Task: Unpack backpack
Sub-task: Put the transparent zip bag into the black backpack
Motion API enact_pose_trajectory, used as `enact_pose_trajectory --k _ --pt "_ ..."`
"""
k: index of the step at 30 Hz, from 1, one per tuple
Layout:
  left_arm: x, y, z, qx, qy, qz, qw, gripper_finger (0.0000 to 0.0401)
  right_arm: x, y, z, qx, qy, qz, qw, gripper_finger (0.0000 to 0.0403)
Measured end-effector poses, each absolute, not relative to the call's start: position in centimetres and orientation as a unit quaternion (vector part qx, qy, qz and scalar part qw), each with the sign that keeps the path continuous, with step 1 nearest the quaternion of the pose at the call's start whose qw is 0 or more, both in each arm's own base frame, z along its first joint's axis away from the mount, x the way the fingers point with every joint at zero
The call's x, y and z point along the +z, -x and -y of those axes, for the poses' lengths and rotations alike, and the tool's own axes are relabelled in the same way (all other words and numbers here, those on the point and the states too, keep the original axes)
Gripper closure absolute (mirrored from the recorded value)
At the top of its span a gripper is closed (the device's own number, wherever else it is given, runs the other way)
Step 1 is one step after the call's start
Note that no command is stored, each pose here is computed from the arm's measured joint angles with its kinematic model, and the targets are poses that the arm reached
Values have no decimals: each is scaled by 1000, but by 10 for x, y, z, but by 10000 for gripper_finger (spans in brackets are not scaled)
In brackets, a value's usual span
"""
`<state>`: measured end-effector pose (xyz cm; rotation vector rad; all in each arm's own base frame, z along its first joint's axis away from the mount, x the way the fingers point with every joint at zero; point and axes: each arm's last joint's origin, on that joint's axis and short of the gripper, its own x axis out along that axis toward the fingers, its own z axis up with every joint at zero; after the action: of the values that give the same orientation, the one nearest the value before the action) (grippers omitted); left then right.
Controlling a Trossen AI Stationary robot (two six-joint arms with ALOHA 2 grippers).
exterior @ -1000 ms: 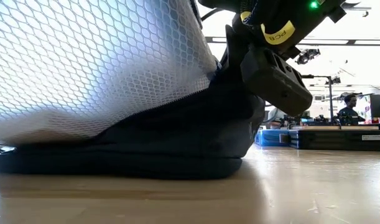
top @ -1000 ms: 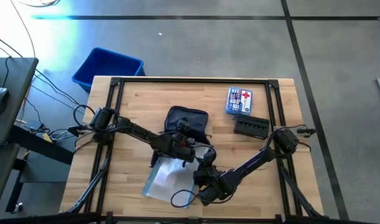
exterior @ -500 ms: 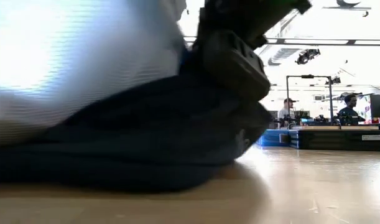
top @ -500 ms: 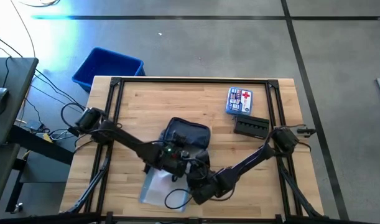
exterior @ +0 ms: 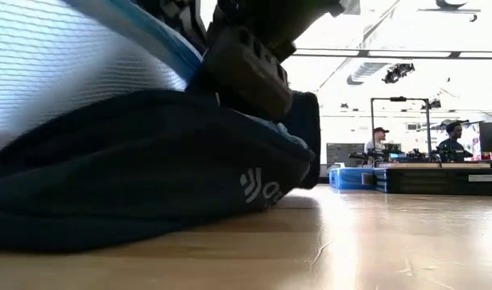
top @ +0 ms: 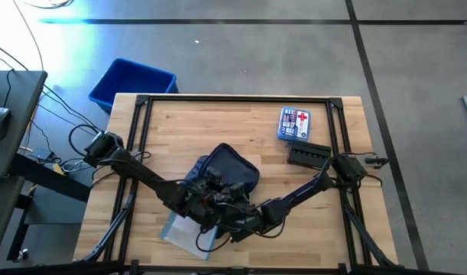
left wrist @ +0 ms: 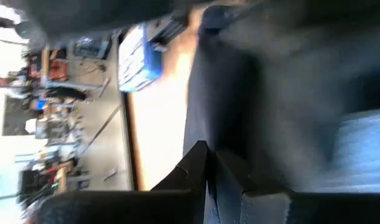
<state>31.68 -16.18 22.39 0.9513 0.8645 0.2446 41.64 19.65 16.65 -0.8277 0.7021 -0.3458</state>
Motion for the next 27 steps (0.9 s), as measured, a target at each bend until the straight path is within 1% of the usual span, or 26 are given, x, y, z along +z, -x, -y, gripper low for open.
enact_pose_trajectory --k 5,9,12,17,22,27 --pt "222 -310 161 120 -435 -420 787 401 174 -422 -207 -133 396 -291 861 403" --pt "221 -308 161 122 -430 -426 787 401 176 -424 -207 -118 404 -282 862 403" --pt "221 -306 164 115 -427 -424 790 401 175 -428 -198 -117 406 -292 858 403" --pt "227 -297 175 96 -426 -412 800 401 170 -430 -183 -129 420 -327 837 403" --pt "230 -286 189 48 -424 -410 806 401 166 -431 -163 -155 403 -361 827 403" --pt "229 -279 200 27 -425 -405 809 401 163 -432 -153 -163 382 -378 827 403"
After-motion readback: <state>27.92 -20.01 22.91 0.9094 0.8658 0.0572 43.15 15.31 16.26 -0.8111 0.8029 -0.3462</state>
